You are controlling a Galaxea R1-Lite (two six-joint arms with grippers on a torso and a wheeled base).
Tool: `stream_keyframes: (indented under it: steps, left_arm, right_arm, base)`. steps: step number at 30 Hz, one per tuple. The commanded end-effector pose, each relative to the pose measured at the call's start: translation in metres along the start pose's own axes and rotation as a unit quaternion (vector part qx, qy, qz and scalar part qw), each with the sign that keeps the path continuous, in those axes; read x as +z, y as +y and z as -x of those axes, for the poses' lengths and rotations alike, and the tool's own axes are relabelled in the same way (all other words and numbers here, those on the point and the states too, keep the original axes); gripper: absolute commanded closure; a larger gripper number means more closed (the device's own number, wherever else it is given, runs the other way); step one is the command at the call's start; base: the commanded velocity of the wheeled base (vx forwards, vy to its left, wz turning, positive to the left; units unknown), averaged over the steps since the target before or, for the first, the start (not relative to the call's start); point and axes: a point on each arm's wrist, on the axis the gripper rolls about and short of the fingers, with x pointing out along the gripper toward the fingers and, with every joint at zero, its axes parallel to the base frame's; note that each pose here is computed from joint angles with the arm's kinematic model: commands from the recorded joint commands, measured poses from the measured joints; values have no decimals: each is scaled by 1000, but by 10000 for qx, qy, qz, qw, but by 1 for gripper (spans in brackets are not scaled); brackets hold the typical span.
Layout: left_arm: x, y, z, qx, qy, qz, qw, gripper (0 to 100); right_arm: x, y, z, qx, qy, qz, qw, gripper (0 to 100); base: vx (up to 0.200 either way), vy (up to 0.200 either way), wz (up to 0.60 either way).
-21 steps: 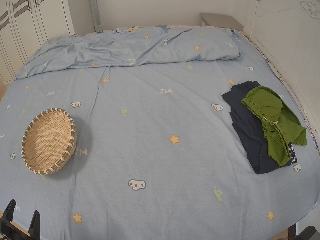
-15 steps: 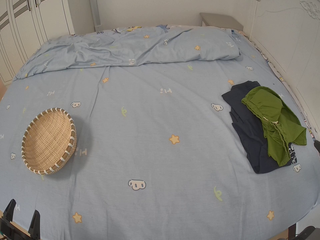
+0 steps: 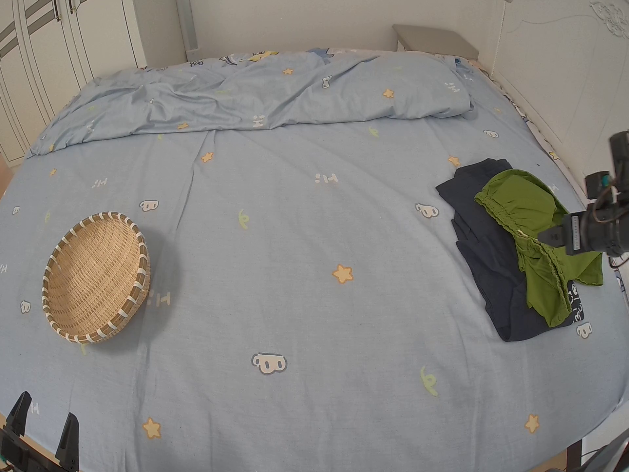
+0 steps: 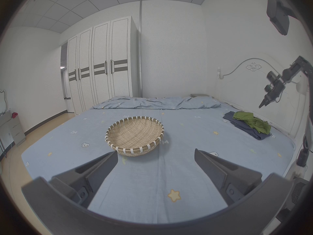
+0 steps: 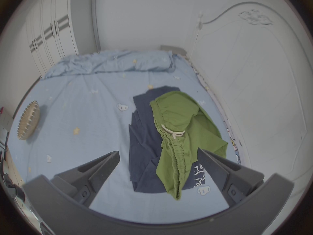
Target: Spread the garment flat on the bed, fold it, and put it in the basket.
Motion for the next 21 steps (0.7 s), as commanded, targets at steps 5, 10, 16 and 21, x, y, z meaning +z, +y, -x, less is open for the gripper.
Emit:
stream_keyframes:
  steps: [5,10,16,21]
  left_arm:
    - [-5,0,0,-8,6,0,10000,0]
    - [-5,0,0,-8,-2,0,10000,0]
    - [-5,0,0,0,-2,0,10000,0]
    - [-5,0,0,0,-2,0,10000,0]
  right_arm:
    - [6,28,-154,-616,1389,452,9874,0]
    - [14,18,-157,-726,1283,305,9886,0]
    - [23,13,-156,-780,1128,223,9903,0]
    - [24,7,-158,-843,1140,171,9898,0]
  base:
    - [0,0,0]
    - [0,0,0]
    - [0,0,0]
    - [0,0,0]
